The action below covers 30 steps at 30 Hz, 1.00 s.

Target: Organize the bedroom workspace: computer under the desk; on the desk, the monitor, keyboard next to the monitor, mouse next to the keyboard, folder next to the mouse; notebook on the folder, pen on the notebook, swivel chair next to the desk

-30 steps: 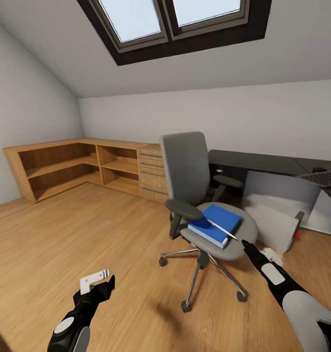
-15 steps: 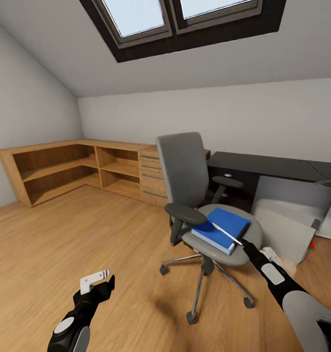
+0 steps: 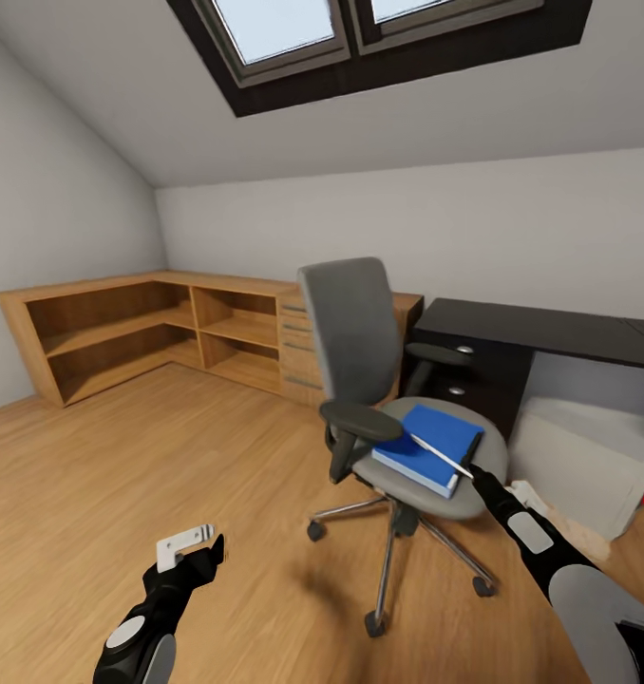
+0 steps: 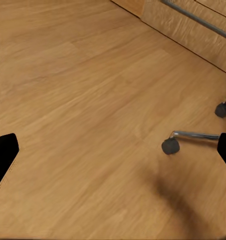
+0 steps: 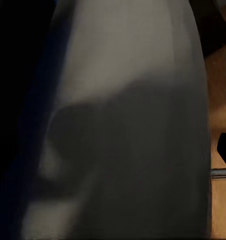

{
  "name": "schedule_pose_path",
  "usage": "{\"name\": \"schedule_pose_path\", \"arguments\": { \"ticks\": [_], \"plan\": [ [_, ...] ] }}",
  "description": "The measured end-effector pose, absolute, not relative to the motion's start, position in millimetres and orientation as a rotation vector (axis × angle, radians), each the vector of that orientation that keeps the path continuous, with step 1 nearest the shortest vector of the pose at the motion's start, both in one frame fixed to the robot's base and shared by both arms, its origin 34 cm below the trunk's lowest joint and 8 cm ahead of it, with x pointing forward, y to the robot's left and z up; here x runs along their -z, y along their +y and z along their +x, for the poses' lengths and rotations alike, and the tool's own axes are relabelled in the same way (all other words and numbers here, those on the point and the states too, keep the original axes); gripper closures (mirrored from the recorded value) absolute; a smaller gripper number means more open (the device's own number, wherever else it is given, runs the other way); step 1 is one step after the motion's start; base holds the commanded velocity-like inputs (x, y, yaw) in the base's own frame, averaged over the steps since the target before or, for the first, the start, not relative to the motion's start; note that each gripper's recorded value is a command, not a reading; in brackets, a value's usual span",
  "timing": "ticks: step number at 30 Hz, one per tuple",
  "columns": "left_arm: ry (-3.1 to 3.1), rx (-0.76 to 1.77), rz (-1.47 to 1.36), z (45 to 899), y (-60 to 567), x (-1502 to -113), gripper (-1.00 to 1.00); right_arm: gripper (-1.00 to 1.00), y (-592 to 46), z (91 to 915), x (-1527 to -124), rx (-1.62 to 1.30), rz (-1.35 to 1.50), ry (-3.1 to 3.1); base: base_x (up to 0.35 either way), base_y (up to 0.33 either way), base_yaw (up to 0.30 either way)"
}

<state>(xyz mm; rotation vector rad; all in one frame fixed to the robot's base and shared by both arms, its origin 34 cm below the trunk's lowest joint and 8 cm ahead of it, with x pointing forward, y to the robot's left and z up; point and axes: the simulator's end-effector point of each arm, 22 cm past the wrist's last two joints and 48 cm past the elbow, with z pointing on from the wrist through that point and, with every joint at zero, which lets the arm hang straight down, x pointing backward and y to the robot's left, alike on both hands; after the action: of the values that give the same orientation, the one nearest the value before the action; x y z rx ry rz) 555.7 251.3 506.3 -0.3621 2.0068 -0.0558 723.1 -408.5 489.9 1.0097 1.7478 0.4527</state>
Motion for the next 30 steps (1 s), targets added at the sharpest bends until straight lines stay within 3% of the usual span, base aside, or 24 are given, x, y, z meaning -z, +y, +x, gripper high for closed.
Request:
{"name": "schedule_pose_path", "arguments": {
  "ticks": [21,30],
  "plan": [
    [2.009,0.054,-0.361,555.6,251.3,-506.0,-1.0,-1.0,-409.5,721.9,-488.1,-0.446,1.01,1.752,0.0,0.0,0.274],
    [2.009,0.055,-0.36,555.7,251.2,-506.0,-1.0,-1.0,-405.6,725.2,-493.4,-0.464,0.987,1.744,0.0,0.0,0.022]
  ]
}}
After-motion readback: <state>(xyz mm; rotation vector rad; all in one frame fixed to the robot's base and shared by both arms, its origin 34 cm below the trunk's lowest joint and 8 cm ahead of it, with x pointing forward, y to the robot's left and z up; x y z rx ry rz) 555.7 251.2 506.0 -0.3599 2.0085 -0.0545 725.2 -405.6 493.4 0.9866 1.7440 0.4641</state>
